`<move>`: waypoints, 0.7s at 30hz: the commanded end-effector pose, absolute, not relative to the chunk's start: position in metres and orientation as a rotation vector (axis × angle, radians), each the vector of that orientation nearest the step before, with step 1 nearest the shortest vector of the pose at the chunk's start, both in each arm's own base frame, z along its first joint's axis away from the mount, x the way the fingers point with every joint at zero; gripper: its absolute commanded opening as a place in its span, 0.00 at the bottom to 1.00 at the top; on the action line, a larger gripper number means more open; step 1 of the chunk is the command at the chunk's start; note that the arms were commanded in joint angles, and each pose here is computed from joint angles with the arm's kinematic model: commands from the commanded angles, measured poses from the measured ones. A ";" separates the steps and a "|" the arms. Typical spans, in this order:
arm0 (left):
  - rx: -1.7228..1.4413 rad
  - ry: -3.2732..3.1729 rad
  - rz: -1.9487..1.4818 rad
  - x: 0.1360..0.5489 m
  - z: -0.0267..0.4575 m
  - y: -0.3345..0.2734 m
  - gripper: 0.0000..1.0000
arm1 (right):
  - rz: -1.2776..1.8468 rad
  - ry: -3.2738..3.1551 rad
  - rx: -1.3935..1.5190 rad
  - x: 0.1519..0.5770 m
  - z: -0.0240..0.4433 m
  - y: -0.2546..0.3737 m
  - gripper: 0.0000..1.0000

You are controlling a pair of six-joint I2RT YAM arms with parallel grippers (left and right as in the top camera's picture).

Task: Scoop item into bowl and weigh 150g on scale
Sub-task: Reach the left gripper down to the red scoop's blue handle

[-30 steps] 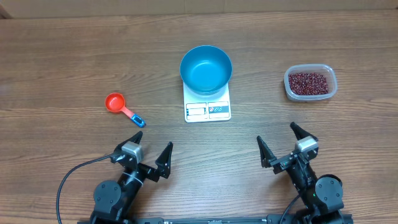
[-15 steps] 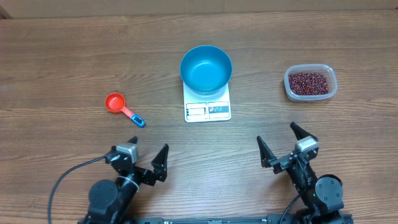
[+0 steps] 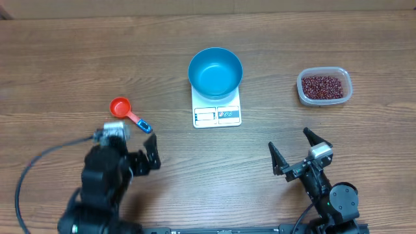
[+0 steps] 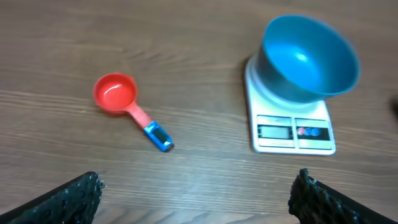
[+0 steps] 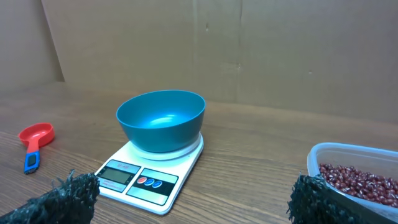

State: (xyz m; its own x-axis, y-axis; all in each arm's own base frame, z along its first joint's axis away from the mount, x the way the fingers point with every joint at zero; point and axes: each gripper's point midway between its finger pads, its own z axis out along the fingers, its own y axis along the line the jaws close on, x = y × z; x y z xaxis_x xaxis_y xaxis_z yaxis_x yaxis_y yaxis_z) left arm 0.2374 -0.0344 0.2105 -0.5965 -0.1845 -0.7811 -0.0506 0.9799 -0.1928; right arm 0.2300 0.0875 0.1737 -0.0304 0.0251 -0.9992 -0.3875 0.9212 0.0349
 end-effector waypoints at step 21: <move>-0.155 2.449 -0.166 0.289 0.158 -0.053 1.00 | 0.336 1.573 -0.282 0.230 0.171 0.087 1.00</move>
State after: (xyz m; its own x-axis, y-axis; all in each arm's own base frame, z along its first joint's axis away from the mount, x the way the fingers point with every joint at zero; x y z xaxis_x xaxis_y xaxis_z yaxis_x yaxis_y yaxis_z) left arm 0.2826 -0.0485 0.1499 -0.7818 -0.1452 -0.6064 -0.0764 0.9875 -0.1380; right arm 0.2300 0.0875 0.1738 -0.0298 0.0245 -0.9993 -0.3875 0.9212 0.0341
